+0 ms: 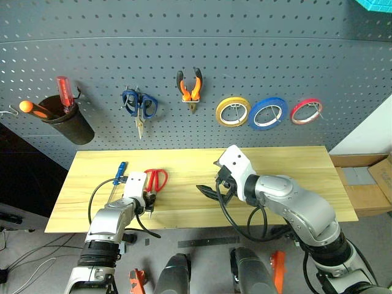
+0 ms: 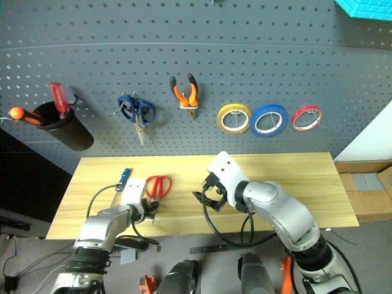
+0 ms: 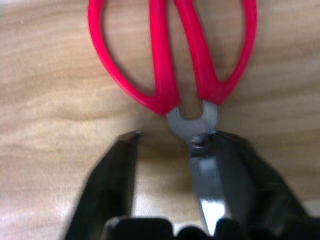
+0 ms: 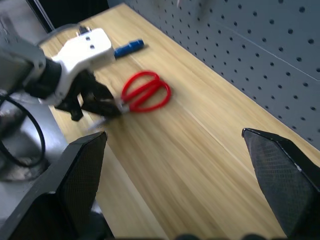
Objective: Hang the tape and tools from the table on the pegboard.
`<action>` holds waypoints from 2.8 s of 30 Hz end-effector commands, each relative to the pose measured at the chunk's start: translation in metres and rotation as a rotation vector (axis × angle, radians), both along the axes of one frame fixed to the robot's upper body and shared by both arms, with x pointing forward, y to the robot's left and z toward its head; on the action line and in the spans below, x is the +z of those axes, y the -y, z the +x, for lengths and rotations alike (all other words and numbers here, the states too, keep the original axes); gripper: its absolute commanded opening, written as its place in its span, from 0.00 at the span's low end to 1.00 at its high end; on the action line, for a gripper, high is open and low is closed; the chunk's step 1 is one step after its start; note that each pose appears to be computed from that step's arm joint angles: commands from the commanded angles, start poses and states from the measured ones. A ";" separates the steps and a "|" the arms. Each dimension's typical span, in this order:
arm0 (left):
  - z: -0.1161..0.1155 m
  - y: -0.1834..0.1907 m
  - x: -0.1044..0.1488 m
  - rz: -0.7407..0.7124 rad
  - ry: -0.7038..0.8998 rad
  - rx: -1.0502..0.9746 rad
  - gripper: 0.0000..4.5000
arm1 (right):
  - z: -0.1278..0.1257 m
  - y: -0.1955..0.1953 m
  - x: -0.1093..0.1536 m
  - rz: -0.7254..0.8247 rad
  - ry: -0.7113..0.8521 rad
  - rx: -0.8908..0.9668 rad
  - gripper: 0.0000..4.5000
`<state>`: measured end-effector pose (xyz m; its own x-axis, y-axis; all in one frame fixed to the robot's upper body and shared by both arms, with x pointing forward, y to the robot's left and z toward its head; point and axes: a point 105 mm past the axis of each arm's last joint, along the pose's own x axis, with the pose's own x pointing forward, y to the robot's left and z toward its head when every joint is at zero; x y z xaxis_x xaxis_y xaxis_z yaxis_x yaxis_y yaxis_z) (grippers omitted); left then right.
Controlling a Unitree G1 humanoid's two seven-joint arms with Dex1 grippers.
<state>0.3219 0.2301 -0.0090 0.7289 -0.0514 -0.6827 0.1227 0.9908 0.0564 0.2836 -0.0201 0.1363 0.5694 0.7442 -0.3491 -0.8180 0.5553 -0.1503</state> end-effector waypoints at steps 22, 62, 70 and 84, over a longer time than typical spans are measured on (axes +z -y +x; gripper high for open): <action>-0.042 -0.018 0.115 0.102 0.695 -0.168 0.05 | -0.015 0.010 0.079 0.104 0.447 0.192 1.00; 0.011 0.007 0.169 0.238 0.940 -0.315 0.05 | -0.002 0.024 0.100 0.163 0.493 0.063 1.00; 0.011 0.009 0.166 0.189 0.929 -0.309 0.64 | -0.003 0.023 0.100 0.163 0.494 0.072 1.00; -0.002 -0.114 0.093 0.229 0.448 0.147 0.92 | 0.005 -0.028 0.029 0.174 0.032 -0.045 1.00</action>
<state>0.3191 0.3333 0.0738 0.9418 0.1529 -0.2993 -0.0685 0.9592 0.2745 0.2918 -0.0001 0.1672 0.6159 0.7643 -0.1910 -0.7851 0.6155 -0.0688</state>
